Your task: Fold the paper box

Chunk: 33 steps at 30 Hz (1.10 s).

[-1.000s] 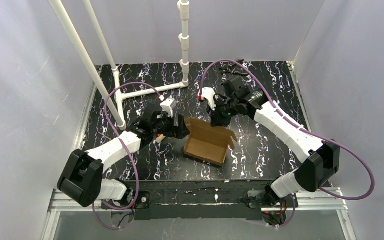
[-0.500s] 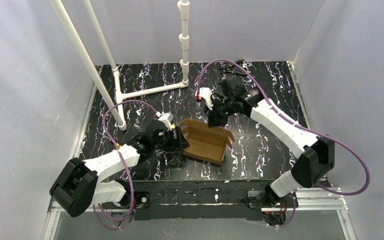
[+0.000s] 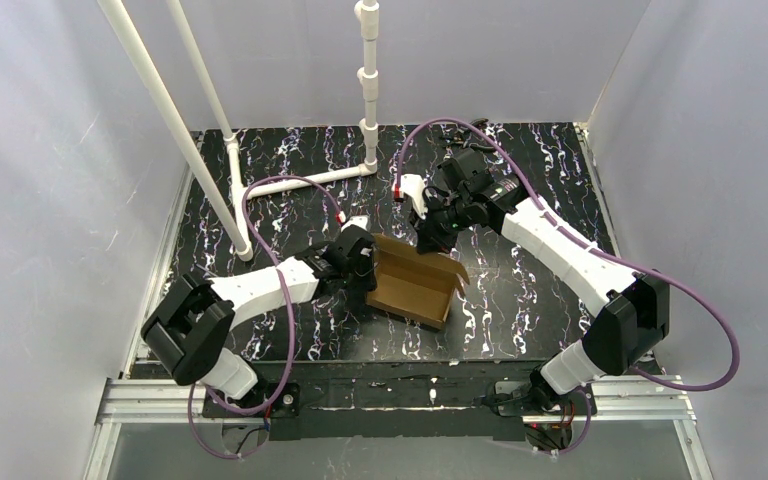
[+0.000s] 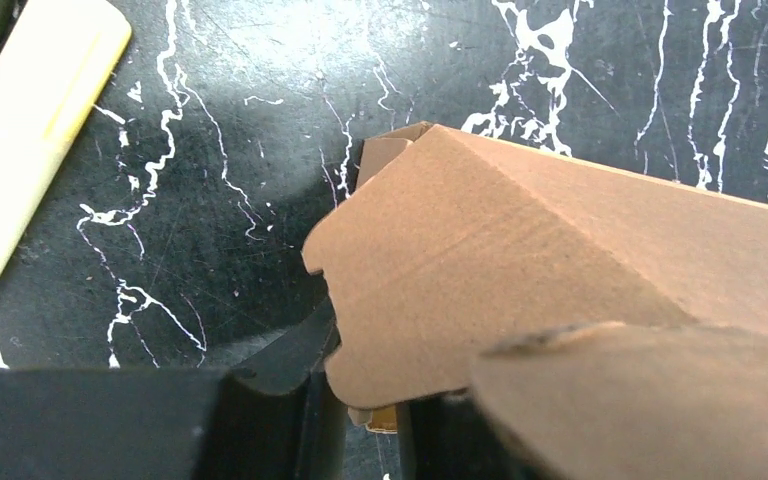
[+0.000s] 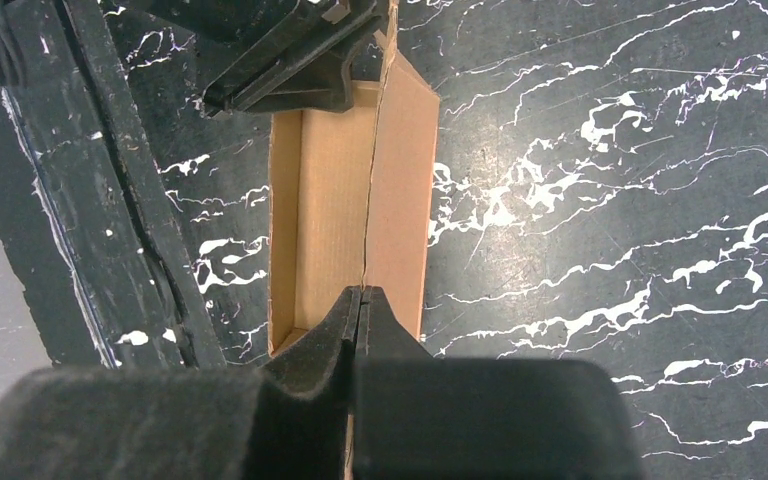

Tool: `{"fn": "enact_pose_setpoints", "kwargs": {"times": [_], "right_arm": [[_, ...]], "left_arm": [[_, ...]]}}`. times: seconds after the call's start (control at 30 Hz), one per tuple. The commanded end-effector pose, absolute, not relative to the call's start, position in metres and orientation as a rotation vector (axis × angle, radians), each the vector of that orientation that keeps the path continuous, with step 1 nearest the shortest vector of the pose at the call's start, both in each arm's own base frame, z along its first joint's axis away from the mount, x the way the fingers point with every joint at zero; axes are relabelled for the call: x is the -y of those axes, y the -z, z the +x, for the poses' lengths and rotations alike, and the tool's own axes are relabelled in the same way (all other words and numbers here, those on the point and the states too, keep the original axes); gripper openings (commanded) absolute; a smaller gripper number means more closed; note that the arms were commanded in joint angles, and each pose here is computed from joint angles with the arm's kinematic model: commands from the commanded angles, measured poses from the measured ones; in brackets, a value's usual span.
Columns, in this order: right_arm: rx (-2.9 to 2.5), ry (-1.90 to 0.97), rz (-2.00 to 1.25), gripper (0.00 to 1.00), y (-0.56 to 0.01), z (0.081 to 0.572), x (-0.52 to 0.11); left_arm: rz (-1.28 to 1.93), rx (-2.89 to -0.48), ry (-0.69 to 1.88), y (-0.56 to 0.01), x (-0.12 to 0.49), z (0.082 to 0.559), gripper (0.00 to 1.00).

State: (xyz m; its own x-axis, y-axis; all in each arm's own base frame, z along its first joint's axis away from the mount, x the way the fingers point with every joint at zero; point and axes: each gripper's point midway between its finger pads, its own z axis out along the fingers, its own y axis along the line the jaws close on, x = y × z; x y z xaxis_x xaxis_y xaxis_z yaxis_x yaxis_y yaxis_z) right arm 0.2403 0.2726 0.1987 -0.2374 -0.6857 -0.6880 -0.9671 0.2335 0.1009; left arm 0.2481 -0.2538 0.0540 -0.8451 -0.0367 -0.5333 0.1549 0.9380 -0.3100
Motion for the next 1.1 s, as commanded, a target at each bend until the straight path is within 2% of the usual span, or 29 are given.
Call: {"fn": "enact_pose_setpoints", "kwargs": {"times": [0.0,0.07,0.1,0.3,0.33,0.37,0.4,0.63,0.77,1.0,1.07], "right_arm": [[-1.939,-0.75,-1.509,0.01,-0.211,0.241,-0.279],[-1.936,-0.755,-1.51,0.01,-0.211,0.24,-0.279],[-1.936,-0.755,-1.51,0.01,-0.211,0.24,-0.279],[-1.935,-0.767,-1.512,0.01,-0.211,0.238,-0.28],[-1.937,-0.766,-1.512,0.01,-0.211,0.238,-0.28],[-1.936,-0.762,-1.511,0.01,-0.212,0.239,-0.279],[-1.934,-0.759,-1.511,0.01,-0.212,0.239,-0.279],[-1.931,-0.766,-1.506,0.02,-0.214,0.239,-0.278],[-1.93,-0.773,-1.51,0.02,-0.213,0.239,-0.278],[-1.932,-0.788,-1.511,0.02,-0.213,0.237,-0.279],[-1.928,-0.789,-1.511,0.02,-0.213,0.237,-0.279]], "left_arm": [[0.106,-2.563,0.334,-0.049,0.244,0.247,0.15],[0.119,-2.565,0.325,-0.048,0.245,0.245,0.09],[0.125,-2.565,0.318,-0.048,0.246,0.245,0.0],[0.101,-2.52,0.258,-0.055,0.245,0.246,0.0],[0.084,-2.517,0.263,-0.056,0.245,0.246,0.03],[0.071,-2.514,0.277,-0.058,0.244,0.245,0.21],[0.067,-2.508,0.292,-0.061,0.245,0.244,0.29],[0.067,-2.444,0.402,-0.087,0.24,0.233,0.58],[0.044,-2.401,0.414,-0.093,0.23,0.232,0.68],[0.043,-2.434,0.45,-0.078,0.243,0.237,0.78],[0.039,-2.428,0.49,-0.071,0.245,0.238,0.78]]}}
